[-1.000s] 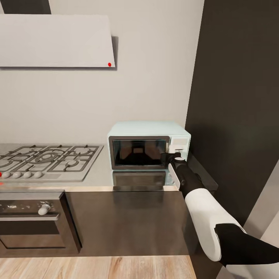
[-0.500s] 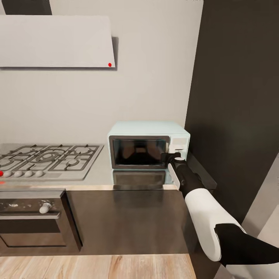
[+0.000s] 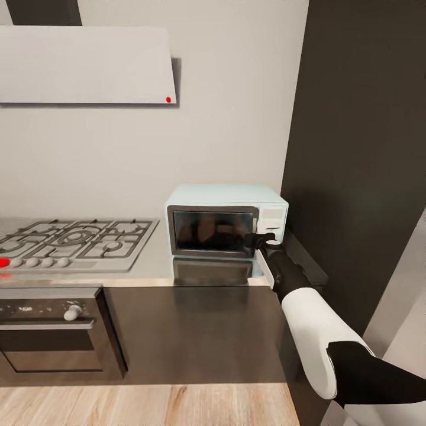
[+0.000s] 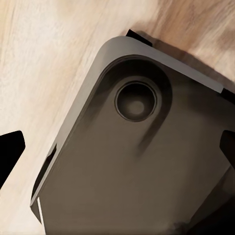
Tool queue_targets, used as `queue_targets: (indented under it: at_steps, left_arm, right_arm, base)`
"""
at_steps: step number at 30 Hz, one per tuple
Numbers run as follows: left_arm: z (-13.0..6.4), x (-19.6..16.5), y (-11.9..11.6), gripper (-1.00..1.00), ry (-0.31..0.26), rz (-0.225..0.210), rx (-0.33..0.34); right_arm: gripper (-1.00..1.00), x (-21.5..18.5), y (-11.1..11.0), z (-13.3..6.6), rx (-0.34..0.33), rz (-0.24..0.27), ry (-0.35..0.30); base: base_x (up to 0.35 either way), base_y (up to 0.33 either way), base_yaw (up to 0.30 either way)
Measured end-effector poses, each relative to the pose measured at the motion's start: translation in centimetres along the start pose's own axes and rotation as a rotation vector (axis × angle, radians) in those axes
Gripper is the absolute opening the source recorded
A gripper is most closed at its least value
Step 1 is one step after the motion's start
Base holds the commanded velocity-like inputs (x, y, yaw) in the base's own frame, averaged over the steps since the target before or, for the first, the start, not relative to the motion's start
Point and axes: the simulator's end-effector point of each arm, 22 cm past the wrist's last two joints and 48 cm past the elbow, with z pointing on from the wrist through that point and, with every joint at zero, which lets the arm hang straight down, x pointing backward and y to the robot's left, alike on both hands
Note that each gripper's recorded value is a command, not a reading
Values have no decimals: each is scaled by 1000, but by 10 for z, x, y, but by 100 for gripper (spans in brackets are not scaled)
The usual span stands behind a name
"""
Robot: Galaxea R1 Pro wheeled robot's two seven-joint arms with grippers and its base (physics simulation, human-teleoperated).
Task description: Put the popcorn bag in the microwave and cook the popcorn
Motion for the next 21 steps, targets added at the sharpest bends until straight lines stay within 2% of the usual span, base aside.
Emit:
queue_targets:
  at_steps: [4,15,21]
  left_arm:
    - [0,0,-1,100,1,0,1]
    - [0,0,0,100,0,3,0]
    - [0,1,-1,100,1,-2,0]
  right_arm:
    - [-100,1,5,0,-15,22,1]
    - [-100,0,6,0,-19,25,0]
    - [-100,0,11,0,-42,38,0]
  base:
    - [-235,0,0]
    - [-13,0,0]
    - [-162,0,0]
